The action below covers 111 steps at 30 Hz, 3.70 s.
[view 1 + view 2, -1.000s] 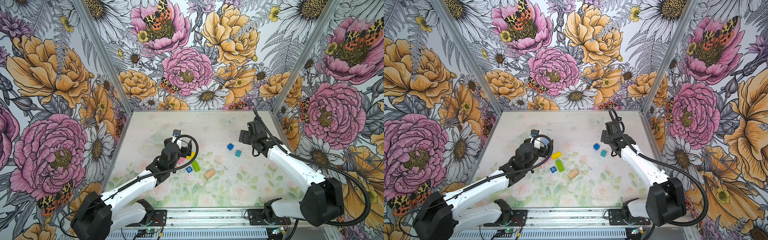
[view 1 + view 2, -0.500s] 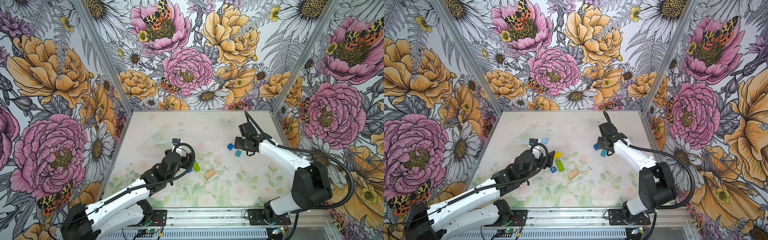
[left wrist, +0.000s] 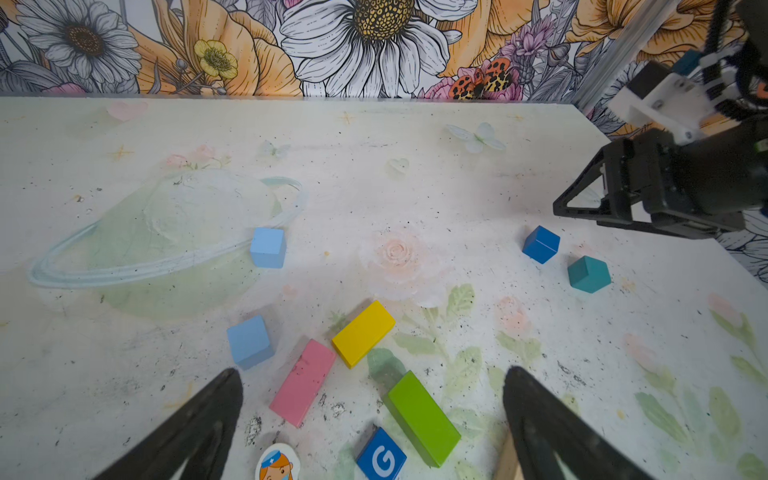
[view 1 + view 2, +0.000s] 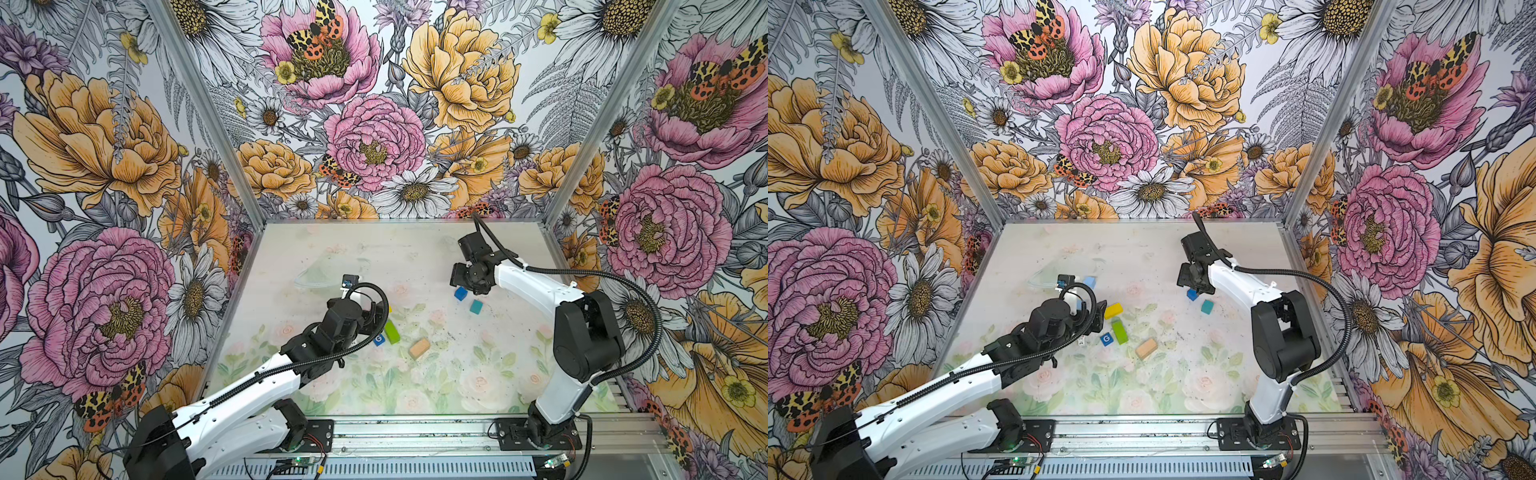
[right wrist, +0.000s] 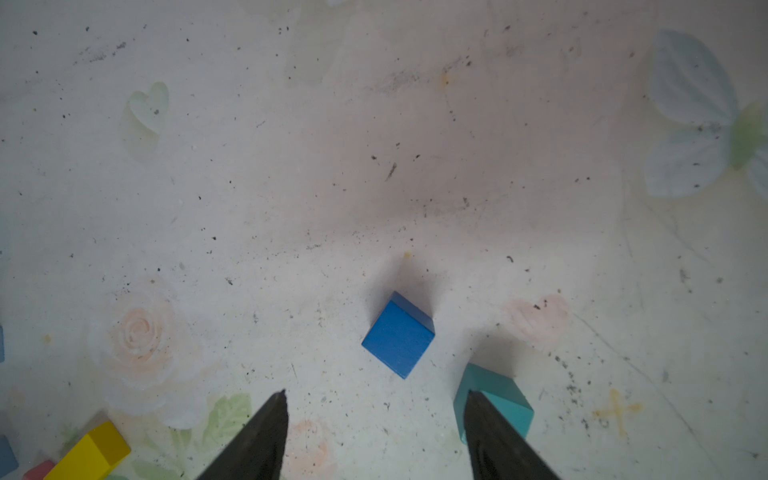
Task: Build the wood block tower
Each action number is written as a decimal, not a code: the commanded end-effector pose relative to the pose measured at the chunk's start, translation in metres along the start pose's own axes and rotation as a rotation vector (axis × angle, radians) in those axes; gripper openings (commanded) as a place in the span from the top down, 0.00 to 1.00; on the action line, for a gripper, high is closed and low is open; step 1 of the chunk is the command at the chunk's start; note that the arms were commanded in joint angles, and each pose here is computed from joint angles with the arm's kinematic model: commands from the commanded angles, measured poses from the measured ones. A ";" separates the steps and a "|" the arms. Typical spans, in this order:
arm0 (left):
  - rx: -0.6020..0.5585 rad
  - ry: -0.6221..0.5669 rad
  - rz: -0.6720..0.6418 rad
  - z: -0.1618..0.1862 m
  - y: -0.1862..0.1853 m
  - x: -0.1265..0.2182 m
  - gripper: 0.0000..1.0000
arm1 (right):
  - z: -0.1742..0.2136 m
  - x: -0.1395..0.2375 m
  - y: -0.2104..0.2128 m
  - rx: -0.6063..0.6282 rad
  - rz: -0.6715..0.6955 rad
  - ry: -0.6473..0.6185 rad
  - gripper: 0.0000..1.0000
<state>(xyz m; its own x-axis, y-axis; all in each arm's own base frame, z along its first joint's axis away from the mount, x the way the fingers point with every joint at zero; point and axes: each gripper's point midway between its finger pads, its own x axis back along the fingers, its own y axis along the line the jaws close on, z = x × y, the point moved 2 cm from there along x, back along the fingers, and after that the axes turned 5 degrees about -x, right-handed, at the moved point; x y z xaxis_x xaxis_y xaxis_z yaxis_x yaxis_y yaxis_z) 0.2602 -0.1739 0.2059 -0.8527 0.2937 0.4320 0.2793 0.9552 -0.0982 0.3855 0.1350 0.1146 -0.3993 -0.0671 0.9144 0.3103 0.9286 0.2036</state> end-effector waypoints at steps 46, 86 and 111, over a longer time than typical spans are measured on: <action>0.025 -0.009 0.057 -0.020 0.003 0.003 0.01 | 0.003 -0.068 0.020 -0.052 0.093 0.127 0.67; 0.100 -0.030 0.065 -0.013 0.015 0.031 0.01 | -0.043 -0.005 0.094 0.222 0.041 0.003 0.38; 0.163 -0.036 0.194 -0.009 -0.030 0.045 0.01 | 0.054 0.004 -0.061 0.009 0.109 0.090 0.38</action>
<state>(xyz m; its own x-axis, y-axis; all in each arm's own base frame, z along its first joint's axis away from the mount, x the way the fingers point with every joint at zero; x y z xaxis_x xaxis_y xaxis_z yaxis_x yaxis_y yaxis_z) 0.2145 -0.1896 0.2272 -0.7817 0.4868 0.3899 0.3905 0.8695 -0.3026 0.3011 0.0922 0.0766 -0.1986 0.0637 0.9780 0.3224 0.9466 0.0038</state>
